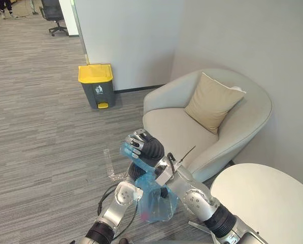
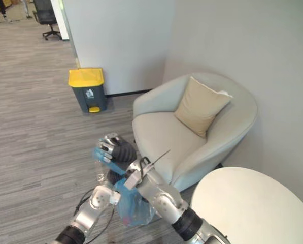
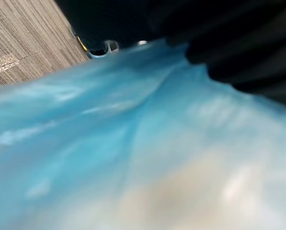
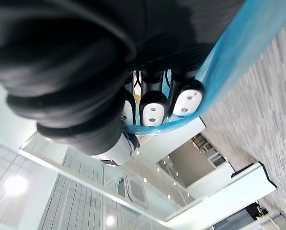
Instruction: Gather rubbish on tea table into small bin, then transfer packed bag to large trash can.
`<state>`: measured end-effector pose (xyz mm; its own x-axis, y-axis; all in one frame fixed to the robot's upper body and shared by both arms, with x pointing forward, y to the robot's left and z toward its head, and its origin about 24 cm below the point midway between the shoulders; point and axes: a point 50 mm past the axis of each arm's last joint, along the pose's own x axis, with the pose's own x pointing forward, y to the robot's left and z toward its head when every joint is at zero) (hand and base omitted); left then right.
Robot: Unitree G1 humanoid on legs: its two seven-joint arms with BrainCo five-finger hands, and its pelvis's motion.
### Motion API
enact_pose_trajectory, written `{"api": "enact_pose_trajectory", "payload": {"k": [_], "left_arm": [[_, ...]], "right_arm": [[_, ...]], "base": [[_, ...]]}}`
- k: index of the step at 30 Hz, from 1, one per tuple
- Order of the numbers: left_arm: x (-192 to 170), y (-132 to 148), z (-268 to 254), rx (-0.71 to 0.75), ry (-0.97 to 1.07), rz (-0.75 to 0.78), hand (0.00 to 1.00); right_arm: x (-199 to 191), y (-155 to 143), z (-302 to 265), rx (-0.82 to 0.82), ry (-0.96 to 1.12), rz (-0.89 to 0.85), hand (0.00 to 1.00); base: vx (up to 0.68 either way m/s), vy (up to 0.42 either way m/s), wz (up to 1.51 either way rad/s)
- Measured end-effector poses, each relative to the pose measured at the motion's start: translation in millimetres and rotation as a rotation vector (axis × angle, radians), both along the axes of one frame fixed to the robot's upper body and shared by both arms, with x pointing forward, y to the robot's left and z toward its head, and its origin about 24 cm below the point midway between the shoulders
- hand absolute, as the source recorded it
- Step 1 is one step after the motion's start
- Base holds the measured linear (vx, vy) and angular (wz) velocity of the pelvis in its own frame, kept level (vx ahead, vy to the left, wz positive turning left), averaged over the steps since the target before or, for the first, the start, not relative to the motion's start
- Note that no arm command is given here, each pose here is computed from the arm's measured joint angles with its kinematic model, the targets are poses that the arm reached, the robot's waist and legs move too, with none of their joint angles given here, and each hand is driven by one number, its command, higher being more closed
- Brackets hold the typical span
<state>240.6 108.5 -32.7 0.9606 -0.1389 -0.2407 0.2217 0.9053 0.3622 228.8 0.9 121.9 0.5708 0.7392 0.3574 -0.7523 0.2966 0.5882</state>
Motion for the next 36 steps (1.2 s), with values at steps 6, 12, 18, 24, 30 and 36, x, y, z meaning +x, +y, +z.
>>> {"api": "enact_pose_trajectory", "payload": {"k": [6, 12, 18, 24, 30, 36], "left_arm": [[-9.4, 2.0, -7.3, 0.007, 0.025, 0.002, 1.00], [-6.5, -0.7, -12.5, 0.078, 0.024, -0.001, 1.00], [9.1, 11.0, 2.6, 0.040, -0.033, 0.080, 1.00], [14.4, 13.1, 26.4, -0.066, -0.110, 0.125, 1.00], [9.9, 22.8, 43.2, -0.196, -0.161, 0.207, 1.00], [6.7, 21.5, 51.7, -0.282, -0.183, 0.225, 1.00]], "right_arm": [[-3.4, 6.5, 3.7, 0.002, -0.011, 0.035, 1.00], [-6.6, 10.5, -0.2, 0.000, 0.025, 0.041, 1.00], [-8.7, 6.1, -7.4, 0.017, 0.057, 0.022, 1.00], [-15.5, -8.8, -28.8, 0.037, 0.131, -0.025, 1.00], [-3.5, -46.4, -45.6, -0.064, 0.109, -0.244, 1.00], [1.8, -64.1, -47.9, -0.238, -0.003, -0.407, 0.00]], "base": [[0.00, -0.003, -0.06], [0.00, -0.001, -0.01], [0.01, -0.001, -0.02], [0.00, -0.001, -0.01], [0.00, 0.000, 0.00], [0.00, 0.000, 0.00]]}}
